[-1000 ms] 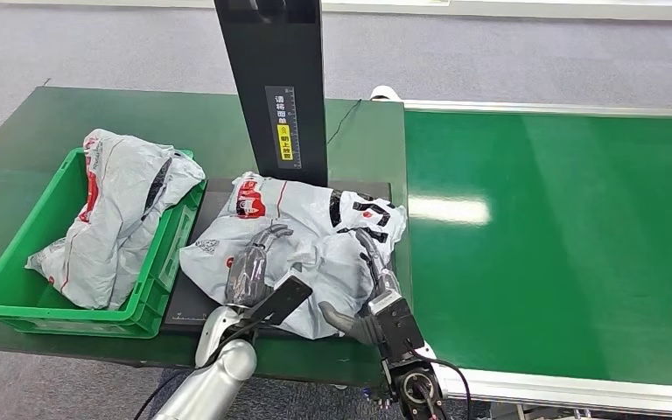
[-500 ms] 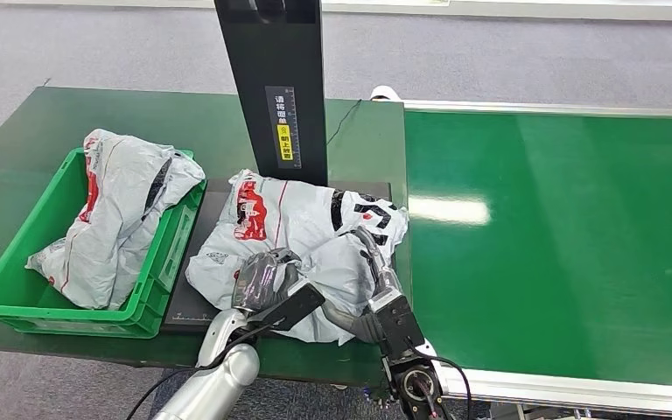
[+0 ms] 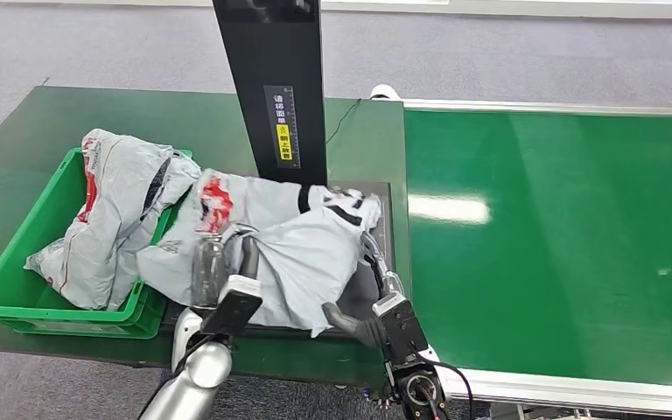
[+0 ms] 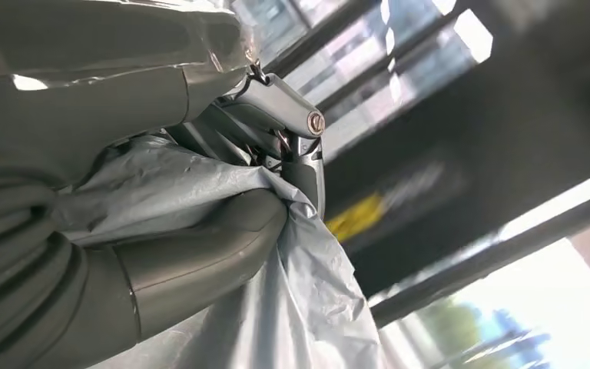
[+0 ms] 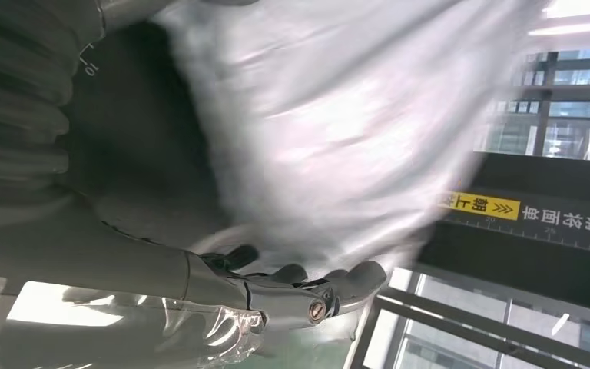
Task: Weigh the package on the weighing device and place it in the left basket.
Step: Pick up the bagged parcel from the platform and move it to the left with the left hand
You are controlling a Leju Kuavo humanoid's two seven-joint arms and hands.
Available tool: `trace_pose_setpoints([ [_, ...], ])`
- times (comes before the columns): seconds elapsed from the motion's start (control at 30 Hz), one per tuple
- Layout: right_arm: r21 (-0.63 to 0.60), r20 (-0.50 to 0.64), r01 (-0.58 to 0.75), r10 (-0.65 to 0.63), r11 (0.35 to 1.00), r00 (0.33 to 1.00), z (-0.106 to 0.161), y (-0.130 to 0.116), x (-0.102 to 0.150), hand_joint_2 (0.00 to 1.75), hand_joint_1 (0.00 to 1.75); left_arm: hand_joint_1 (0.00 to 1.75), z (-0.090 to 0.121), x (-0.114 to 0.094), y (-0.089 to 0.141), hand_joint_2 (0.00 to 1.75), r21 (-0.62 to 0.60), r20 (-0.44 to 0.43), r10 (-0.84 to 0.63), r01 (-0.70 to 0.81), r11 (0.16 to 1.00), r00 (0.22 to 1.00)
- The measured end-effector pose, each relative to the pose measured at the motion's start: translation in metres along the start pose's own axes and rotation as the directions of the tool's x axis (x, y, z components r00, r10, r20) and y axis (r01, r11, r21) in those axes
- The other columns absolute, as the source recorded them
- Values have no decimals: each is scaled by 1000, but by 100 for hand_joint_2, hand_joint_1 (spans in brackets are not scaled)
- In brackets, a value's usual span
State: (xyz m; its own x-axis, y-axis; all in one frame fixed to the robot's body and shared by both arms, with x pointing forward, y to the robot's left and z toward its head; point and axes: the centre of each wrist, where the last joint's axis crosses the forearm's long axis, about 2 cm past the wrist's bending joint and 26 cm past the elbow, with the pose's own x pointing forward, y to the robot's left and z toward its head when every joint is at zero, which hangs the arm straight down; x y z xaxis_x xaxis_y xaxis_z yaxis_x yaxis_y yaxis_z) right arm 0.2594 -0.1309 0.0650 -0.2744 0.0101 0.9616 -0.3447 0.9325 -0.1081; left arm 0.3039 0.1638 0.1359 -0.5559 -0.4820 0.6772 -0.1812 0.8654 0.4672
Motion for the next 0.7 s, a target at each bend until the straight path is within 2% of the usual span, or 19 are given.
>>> trace_pose_setpoints([
  [0.17,-6,4,-1,1,1000,1000,1,-2,-1,175,0,175,-9,17,35,175,135,125,51,-68,988,991],
  [0.4,-15,0,0,0,1000,1000,3,-3,-2,175,0,174,-19,26,78,175,266,253,73,-141,954,965],
  [0.53,-19,0,-1,1,1000,1000,3,-4,-3,175,0,174,-23,30,99,175,321,300,65,-164,933,952],
  [0.7,-23,-2,-1,1,1000,1000,4,-5,-3,175,0,175,-28,25,126,175,376,304,79,-196,906,949],
])
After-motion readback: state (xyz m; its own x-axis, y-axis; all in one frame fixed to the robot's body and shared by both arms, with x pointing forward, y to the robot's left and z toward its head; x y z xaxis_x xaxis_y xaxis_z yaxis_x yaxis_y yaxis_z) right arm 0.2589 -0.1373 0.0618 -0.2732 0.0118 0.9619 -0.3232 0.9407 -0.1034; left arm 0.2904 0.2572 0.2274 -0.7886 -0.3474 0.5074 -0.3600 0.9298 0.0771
